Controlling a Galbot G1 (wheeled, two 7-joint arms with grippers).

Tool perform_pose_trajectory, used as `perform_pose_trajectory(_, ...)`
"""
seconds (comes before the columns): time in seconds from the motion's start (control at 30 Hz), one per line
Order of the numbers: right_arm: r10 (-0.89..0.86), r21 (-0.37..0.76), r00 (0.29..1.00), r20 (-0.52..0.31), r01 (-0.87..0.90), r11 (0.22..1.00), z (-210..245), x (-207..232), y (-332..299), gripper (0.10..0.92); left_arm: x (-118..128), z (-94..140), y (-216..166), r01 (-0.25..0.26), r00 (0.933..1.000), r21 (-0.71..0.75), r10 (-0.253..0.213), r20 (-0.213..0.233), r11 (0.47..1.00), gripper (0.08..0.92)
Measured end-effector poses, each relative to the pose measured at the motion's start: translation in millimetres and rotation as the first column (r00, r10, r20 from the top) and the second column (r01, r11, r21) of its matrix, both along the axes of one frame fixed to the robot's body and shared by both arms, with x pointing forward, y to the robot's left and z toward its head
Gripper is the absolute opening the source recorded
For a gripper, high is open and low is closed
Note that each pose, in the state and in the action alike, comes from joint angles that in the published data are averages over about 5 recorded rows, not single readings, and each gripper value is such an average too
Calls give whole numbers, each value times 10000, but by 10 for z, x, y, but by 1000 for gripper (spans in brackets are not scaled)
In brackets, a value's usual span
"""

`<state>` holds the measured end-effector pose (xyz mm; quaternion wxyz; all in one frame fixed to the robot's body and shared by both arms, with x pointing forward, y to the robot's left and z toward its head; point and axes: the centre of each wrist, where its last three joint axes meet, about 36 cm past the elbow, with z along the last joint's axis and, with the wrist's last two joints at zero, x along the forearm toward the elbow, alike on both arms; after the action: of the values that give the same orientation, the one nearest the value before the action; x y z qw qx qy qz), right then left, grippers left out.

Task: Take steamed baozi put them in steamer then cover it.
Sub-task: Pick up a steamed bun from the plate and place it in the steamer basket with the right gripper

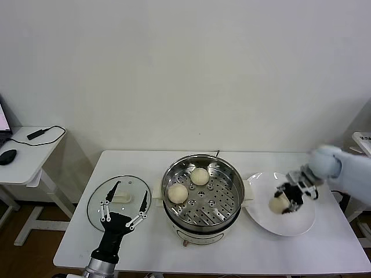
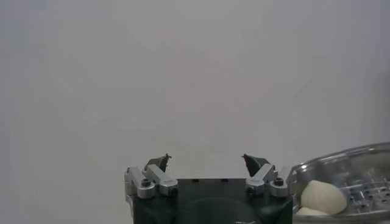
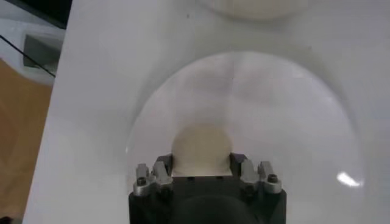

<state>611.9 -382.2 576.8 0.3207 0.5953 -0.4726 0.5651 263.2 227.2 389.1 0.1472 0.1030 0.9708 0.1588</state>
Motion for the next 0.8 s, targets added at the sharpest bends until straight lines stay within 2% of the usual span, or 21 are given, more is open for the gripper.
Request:
perform_pose_trajectory(0.17,2144,10,9728,875,-2153,9766,676,120,581,645,-13,5,-15,82,10000,-35,-82,38,10000,823)
perform_pose_trajectory(0.37,4725,-412,8693,1450,-4719,8807,1184,38,1370,645,-20,9,-9,105,9999,-35,-105,84,9999,823)
perform_pose_trajectory(0.53,6512,-844,7441,1489,-6466,7582,1265,-149,1912,638,-7,12,3,80,9999,-32,-80,119,10000,823)
perform_pose_trajectory(0.8,8423,-1319,5210,1383,-8332,5371,1076,-459,2404,644,14,-9,30,22,9999,-25,-22,125,10000,823)
